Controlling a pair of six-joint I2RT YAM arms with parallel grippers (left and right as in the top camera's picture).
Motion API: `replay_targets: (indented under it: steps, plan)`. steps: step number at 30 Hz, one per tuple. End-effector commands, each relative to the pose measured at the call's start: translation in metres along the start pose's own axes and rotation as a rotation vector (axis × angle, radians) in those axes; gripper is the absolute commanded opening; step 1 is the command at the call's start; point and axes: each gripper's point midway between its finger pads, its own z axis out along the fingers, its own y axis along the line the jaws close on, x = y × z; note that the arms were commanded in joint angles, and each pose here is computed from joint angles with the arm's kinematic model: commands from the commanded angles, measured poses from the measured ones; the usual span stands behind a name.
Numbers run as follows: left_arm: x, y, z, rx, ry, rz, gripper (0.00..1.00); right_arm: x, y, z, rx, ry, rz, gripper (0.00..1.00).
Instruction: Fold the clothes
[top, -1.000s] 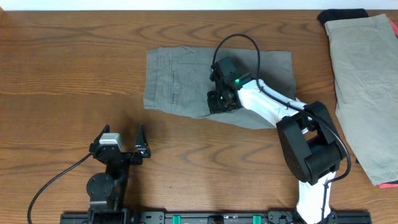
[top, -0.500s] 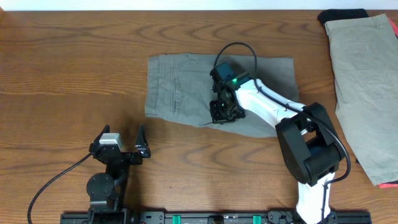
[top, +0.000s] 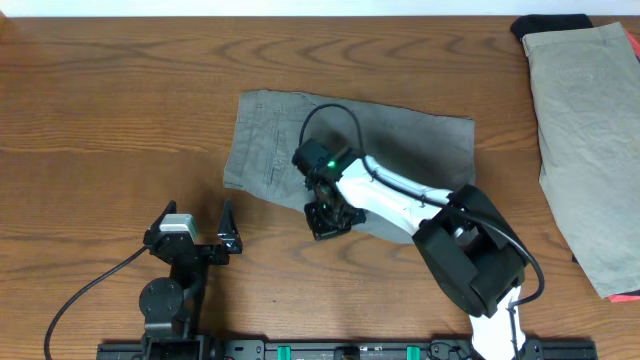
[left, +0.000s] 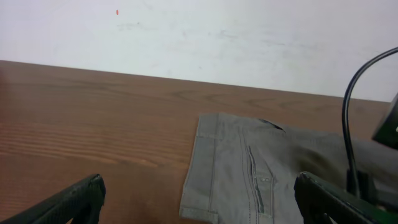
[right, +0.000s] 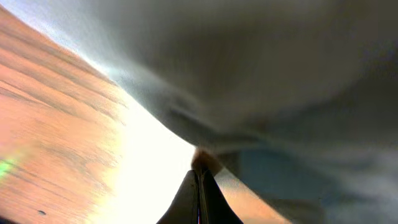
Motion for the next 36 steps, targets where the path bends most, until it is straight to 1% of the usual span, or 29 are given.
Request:
replay_targets:
  steps: [1, 8, 12, 17, 25, 29, 36]
  plan:
    - [0.016, 0.002, 0.001, -0.002, 0.052, 0.001, 0.98, -0.002, -0.028, 0.003, 0.085, 0.002, 0.083, 0.01]
    - [0.016, 0.002, 0.001, -0.002, 0.052, 0.001, 0.98, -0.007, -0.067, -0.01, 0.086, 0.027, 0.203, 0.01]
    - [0.016, 0.002, 0.001, -0.002, 0.052, 0.001, 0.98, 0.0, -0.081, -0.013, 0.111, 0.065, 0.205, 0.01]
    - [0.016, 0.002, 0.001, -0.002, 0.052, 0.001, 0.98, 0.008, -0.104, -0.018, 0.219, 0.081, 0.243, 0.01]
    - [0.016, 0.002, 0.001, -0.002, 0.052, 0.001, 0.98, 0.015, -0.117, -0.021, 0.242, 0.112, 0.275, 0.01]
    - [0.016, 0.002, 0.001, -0.002, 0.051, 0.001, 0.98, 0.016, -0.144, -0.028, 0.359, 0.088, 0.328, 0.01]
    - [0.016, 0.002, 0.001, -0.002, 0.052, 0.001, 0.98, 0.009, -0.168, -0.033, 0.343, 0.073, 0.404, 0.01]
